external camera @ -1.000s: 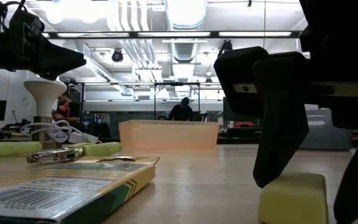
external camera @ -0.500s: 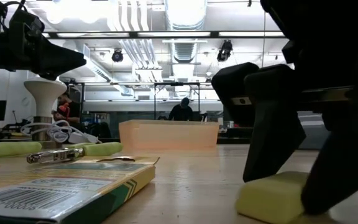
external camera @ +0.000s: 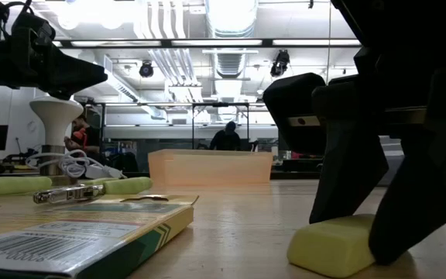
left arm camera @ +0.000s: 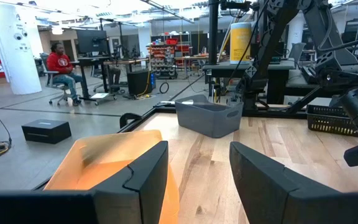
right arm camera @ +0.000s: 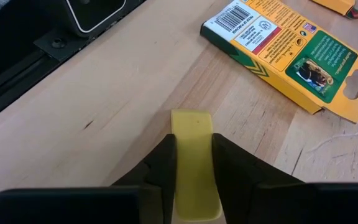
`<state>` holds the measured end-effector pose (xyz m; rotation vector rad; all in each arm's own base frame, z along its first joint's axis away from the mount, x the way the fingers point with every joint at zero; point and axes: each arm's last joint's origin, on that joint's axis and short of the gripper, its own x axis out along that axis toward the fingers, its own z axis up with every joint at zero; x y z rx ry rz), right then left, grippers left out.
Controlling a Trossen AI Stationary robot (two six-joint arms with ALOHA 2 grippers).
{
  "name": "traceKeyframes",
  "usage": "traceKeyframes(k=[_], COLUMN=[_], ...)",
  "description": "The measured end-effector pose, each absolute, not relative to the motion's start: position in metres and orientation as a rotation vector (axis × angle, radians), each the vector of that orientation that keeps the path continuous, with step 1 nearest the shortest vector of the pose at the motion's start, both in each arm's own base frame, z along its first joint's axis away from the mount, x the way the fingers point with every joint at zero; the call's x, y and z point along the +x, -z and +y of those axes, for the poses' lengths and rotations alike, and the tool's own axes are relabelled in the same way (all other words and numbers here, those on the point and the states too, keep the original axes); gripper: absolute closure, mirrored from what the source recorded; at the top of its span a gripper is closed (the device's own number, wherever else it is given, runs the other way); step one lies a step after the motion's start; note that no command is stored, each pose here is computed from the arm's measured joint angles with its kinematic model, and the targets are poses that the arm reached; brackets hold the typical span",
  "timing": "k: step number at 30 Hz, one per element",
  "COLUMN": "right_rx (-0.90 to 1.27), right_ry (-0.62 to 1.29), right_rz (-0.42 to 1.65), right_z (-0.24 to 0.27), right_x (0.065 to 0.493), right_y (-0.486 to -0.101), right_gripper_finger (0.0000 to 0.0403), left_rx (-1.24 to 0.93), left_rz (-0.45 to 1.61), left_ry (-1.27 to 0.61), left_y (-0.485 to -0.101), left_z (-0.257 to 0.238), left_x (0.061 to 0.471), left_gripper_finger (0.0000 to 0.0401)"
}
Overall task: Pick & Place School Supplies
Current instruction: Put the yellow eraser into the black basket
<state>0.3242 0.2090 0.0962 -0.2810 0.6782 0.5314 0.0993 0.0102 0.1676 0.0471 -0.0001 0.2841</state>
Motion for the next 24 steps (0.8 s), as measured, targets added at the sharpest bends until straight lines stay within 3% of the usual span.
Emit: traceKeyframes(k=[11, 24], right_rx=[-0.276, -0.253], right_ry=[-0.519, -0.462], right_rz=[0.666, 0.61], right_z=[0.208, 0.204], right_x=[0.324, 0.32], right_y=[-0.103, -0.139], right_gripper_finger=[0.0315, 0.0308], left_rx=[0.047, 0.048], left_rz=[0.0, 0.0], left_ry=[-0.285, -0.284], left_y=[-0.168, -0.168], left_z=[0.01, 0.01], left_x=[0.099, 0.099], left_gripper_finger=[0.0222, 0.0222])
